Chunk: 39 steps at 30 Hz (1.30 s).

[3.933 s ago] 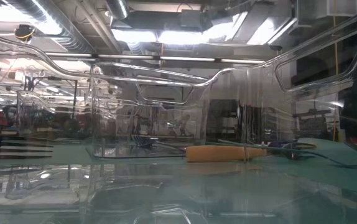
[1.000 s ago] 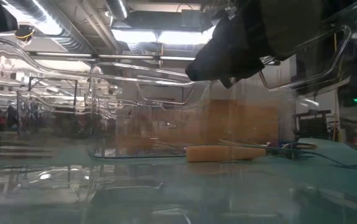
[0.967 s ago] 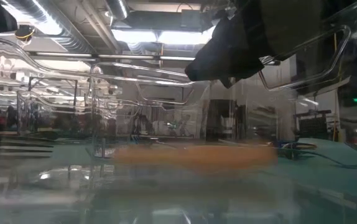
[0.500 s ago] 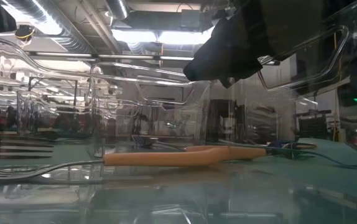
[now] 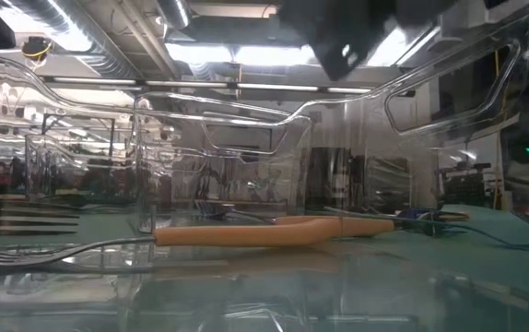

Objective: Sort silverware by color (type)
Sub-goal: Put the blue fork into the center transparent bin

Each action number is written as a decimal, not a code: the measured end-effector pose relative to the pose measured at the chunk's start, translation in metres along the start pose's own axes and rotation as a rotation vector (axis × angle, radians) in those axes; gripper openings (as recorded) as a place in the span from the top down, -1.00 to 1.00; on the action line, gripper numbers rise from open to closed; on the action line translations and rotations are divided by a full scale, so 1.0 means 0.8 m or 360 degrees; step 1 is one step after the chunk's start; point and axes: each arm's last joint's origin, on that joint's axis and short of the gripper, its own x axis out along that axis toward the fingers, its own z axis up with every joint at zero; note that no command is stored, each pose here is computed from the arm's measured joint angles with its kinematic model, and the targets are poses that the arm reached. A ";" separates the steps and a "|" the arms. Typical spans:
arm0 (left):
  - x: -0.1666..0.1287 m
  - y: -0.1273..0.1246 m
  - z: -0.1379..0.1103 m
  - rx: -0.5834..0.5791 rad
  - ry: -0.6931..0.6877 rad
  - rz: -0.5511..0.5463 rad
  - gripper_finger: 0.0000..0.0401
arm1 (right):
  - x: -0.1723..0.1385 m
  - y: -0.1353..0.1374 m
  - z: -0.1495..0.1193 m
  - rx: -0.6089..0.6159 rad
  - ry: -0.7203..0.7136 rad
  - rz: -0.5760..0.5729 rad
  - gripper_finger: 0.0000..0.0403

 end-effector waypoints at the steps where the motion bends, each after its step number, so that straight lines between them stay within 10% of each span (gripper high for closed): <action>1: 0.000 0.000 0.000 0.0000 -0.0001 0.0000 0.70 | -0.005 0.001 0.004 0.0000 -0.0012 0.0002 0.56; 23: 0.052 -0.008 -0.010 0.0101 0.0216 0.0192 0.70 | -0.142 0.016 0.061 -0.0003 -0.0031 0.0049 0.56; 39: 0.078 -0.011 -0.016 0.0103 0.0307 0.0273 0.70 | -0.154 0.015 0.057 -0.0001 0.0038 0.0008 0.56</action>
